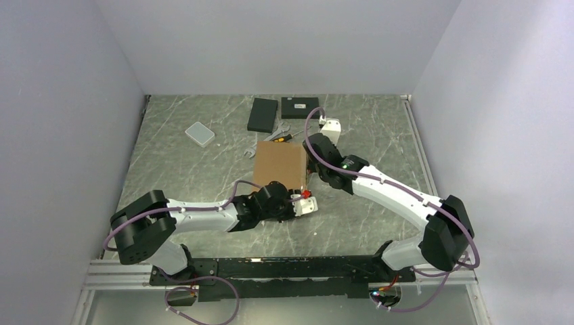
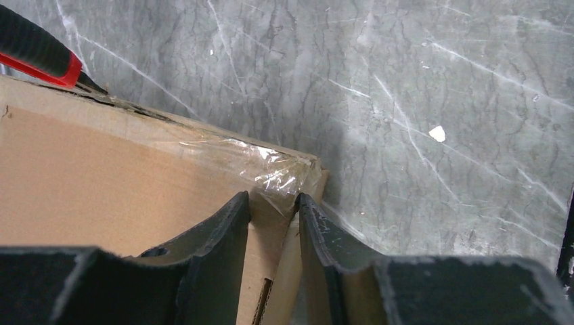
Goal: Unpack the express box
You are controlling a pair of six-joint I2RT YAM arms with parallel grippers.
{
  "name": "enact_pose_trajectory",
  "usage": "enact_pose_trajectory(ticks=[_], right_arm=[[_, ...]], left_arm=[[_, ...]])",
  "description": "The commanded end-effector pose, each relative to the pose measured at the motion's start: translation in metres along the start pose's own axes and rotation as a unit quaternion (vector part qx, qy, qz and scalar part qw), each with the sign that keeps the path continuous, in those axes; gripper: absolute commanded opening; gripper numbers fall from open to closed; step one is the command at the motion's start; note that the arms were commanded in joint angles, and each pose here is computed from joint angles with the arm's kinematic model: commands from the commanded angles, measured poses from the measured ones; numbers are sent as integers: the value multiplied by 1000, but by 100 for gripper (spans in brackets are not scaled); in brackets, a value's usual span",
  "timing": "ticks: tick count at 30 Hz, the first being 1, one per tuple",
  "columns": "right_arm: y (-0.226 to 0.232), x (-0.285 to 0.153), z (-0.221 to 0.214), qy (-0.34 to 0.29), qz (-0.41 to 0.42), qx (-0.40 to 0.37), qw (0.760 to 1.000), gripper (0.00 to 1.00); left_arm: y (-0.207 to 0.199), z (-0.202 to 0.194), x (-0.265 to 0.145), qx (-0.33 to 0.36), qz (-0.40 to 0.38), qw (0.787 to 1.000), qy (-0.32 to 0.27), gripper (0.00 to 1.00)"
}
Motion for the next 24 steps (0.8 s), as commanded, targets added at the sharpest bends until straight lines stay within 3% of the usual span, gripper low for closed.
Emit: enact_pose_trajectory(ticks=[1,20,24], right_arm=[[7,-8,23,-35,7,13,999,0],[16,-44,-14,1,32,19,999,0],[13,-40,-16,-4,18,8,1000,0]], left_arm=[[5,8,4,-12,18,1000,-12,37],[17,-1,13,-32,86,996,11,30],[16,5,9,-40,81,996,-3,38]])
Point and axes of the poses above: each gripper's point midway between its finger pads, its own x axis out along the fingers, its own y axis along the line the jaws close on, z = x × y, the point moved 7 cm from there along -x, back along the fingers, and after that the axes turned 7 degrees about -x, right-handed, at the moved point
